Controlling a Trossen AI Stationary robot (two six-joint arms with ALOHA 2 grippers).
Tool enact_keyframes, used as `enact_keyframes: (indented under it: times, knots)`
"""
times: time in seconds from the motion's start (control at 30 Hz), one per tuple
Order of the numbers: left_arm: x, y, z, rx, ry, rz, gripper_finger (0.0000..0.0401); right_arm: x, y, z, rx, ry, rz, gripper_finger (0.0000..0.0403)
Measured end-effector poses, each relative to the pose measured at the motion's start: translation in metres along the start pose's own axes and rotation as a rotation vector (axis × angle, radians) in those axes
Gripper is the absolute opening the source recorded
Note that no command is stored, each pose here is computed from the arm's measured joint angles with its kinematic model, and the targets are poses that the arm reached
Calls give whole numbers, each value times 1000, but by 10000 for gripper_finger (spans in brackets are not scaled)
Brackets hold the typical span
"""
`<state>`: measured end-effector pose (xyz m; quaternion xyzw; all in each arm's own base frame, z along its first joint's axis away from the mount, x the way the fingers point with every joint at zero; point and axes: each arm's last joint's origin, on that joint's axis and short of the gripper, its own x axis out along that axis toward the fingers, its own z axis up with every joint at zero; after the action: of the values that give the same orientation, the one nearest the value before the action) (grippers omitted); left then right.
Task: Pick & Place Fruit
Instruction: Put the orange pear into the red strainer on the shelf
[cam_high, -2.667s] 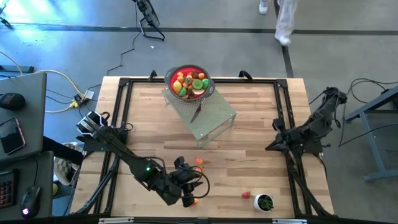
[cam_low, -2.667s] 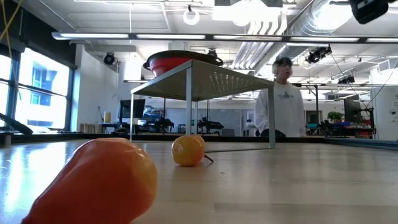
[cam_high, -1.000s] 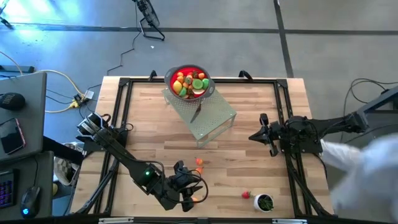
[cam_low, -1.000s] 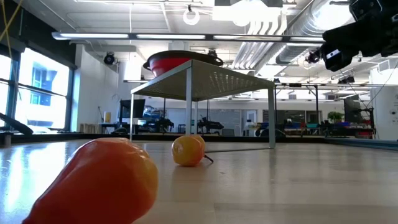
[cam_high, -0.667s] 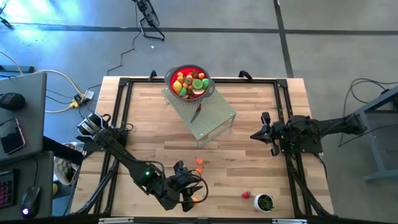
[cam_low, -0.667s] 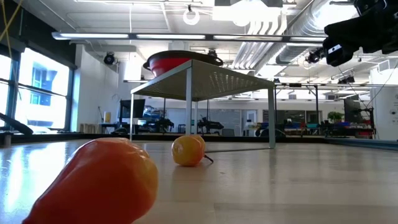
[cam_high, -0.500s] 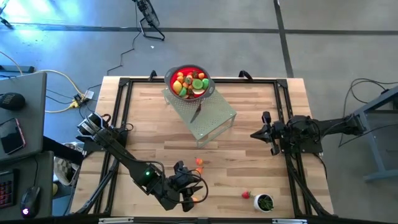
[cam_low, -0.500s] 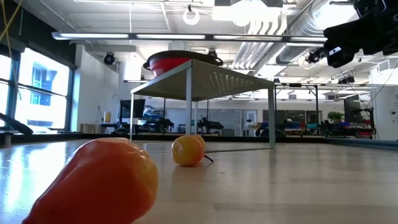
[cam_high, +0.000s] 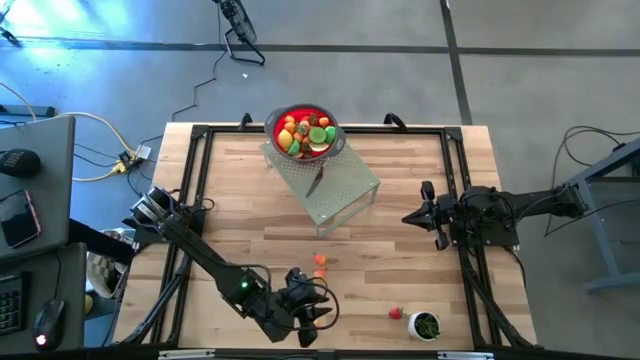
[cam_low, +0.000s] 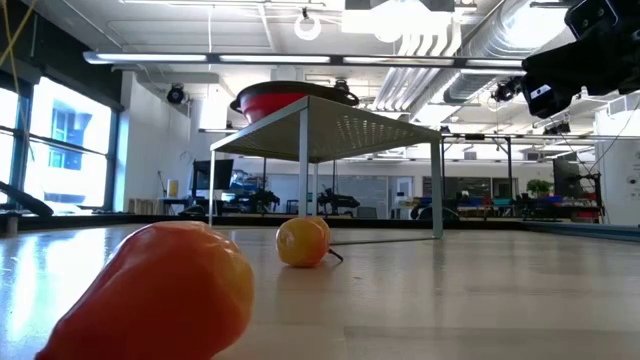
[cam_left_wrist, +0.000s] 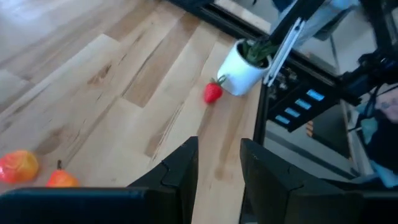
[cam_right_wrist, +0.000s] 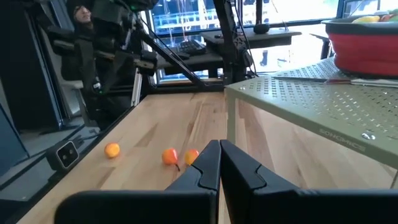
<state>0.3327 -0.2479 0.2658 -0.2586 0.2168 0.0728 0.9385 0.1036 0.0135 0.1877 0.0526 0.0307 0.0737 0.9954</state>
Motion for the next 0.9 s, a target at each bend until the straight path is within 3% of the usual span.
enact_keyframes:
  times: [0.3,0.5,0.7,0.9]
  knots:
    - [-3,-11,12,52,-21,-18,115,0,0,0,0,2,-3,2]
    - [2,-34,26,211,-14,7,115,0,-1,0,0,-6,-22,2]
    - [6,-35,23,306,163,179,115,0,-2,0,0,-8,-56,2]
    - [8,-31,11,292,380,201,115,0,-2,0,4,-4,-56,2]
